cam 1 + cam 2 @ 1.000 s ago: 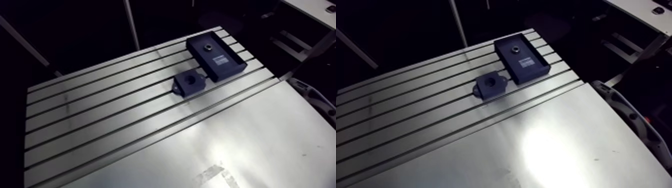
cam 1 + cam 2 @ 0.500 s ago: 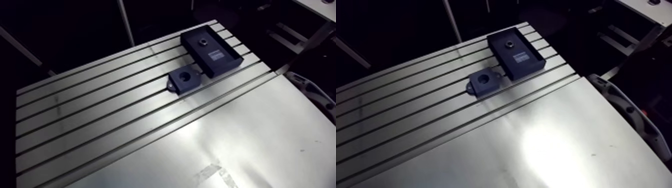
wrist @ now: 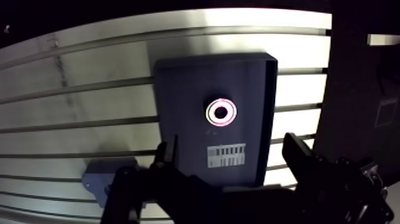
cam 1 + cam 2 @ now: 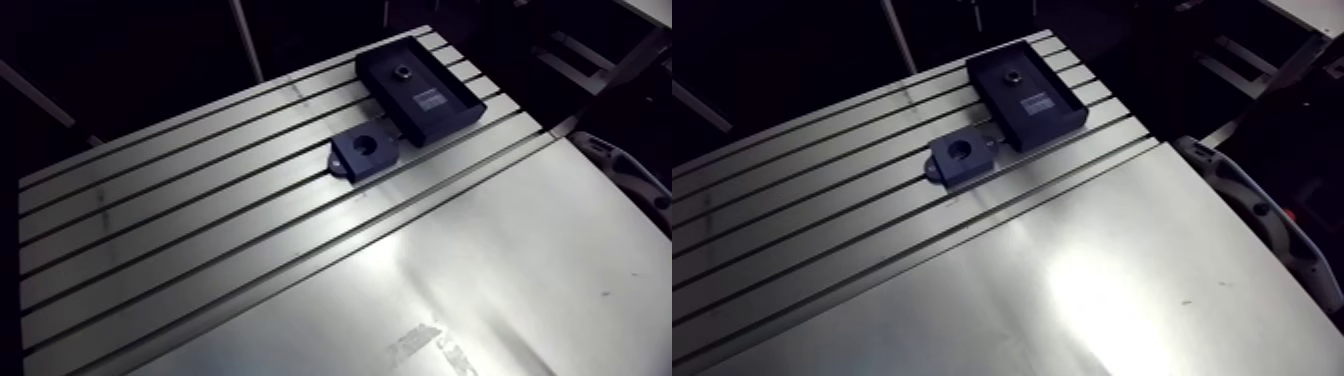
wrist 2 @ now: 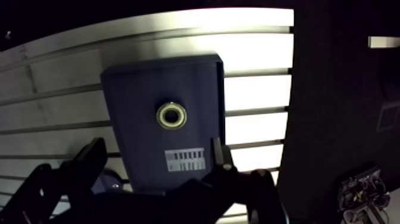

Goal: Pick up the bearing and press it into the housing until flush.

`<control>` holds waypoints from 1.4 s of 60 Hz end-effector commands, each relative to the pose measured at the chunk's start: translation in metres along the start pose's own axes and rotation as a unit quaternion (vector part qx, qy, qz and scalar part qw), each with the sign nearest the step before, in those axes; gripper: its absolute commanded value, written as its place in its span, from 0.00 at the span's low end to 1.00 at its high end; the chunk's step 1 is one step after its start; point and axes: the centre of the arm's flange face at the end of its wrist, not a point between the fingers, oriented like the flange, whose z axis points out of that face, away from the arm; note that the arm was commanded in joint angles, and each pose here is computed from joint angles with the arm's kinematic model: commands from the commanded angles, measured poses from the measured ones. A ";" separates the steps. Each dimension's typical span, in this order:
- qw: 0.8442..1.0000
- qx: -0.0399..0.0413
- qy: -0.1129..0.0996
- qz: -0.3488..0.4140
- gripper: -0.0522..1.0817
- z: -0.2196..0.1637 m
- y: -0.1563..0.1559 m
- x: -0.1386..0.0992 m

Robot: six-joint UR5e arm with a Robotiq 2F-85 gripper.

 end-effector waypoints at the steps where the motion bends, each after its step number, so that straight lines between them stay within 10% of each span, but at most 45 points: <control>1: 1.000 0.001 -0.001 0.001 0.12 0.007 0.001 -0.001; 84: 1.000 0.001 0.001 0.006 0.31 0.060 0.005 -0.003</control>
